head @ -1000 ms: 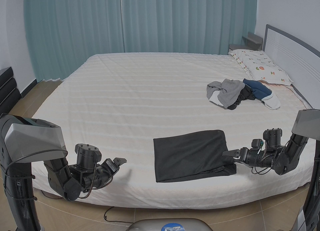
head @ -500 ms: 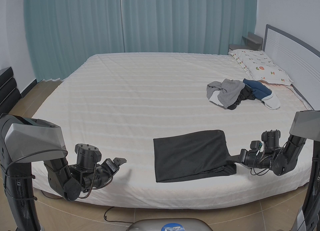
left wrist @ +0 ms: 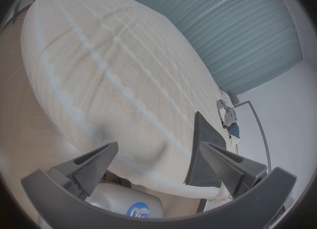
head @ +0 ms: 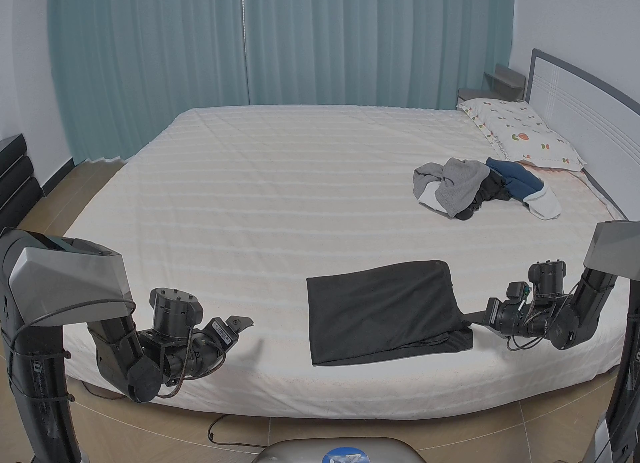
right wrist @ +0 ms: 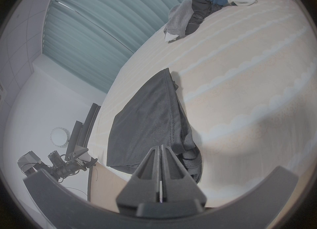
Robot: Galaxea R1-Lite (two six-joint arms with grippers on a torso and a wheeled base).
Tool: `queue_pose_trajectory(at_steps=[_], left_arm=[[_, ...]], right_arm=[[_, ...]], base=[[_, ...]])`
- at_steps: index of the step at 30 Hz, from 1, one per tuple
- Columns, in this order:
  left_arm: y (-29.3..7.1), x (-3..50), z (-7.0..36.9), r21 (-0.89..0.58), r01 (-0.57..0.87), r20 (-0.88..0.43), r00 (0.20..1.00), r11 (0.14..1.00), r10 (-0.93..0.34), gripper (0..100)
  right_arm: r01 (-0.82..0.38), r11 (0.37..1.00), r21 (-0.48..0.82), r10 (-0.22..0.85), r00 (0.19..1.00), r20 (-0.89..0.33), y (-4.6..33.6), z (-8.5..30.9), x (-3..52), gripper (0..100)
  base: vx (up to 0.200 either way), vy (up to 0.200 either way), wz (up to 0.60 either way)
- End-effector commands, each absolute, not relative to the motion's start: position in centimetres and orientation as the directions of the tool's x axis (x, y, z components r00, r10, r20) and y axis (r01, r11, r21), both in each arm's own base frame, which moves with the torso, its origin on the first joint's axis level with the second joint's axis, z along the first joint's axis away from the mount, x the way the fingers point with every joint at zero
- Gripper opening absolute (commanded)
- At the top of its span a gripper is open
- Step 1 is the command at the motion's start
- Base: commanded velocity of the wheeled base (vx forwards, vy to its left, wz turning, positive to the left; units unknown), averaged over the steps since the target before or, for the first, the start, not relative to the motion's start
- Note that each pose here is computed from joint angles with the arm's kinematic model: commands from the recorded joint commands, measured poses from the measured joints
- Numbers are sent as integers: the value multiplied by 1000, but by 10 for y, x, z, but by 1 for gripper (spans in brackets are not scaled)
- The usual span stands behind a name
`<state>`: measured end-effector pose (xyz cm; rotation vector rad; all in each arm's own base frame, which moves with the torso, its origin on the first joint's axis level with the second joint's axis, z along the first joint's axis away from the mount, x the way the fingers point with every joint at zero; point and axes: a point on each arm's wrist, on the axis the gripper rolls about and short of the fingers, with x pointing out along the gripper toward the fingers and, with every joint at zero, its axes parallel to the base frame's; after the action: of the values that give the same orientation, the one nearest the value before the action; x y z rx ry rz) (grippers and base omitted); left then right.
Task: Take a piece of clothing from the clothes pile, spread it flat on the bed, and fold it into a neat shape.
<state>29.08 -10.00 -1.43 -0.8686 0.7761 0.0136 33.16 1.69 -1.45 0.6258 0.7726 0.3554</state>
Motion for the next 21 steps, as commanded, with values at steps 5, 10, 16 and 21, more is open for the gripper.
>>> queue_pose_trajectory(at_steps=[5, 10, 16, 21], left_arm=[[-100, 291, -15, -681, -311, -617, 731, 663, -291, 100], [-100, 291, -15, -681, -312, -617, 732, 663, -290, 100], [-100, 291, -14, -682, -311, -616, 732, 662, -290, 100], [-100, 291, -15, -681, -312, -617, 732, 663, -290, 100]], right_arm=[[-84, 761, 643, 518, 676, -524, 19, -14, 335, 100], [-86, 757, 648, 522, 677, -520, 20, -13, 338, 100], [-76, 760, 646, 517, 672, -530, 20, -22, 342, 100], [-71, 765, 640, 509, 676, -534, 21, -27, 346, 100]], base=[[0, 0, 0], [0, 0, 0], [0, 0, 0], [0, 0, 0]])
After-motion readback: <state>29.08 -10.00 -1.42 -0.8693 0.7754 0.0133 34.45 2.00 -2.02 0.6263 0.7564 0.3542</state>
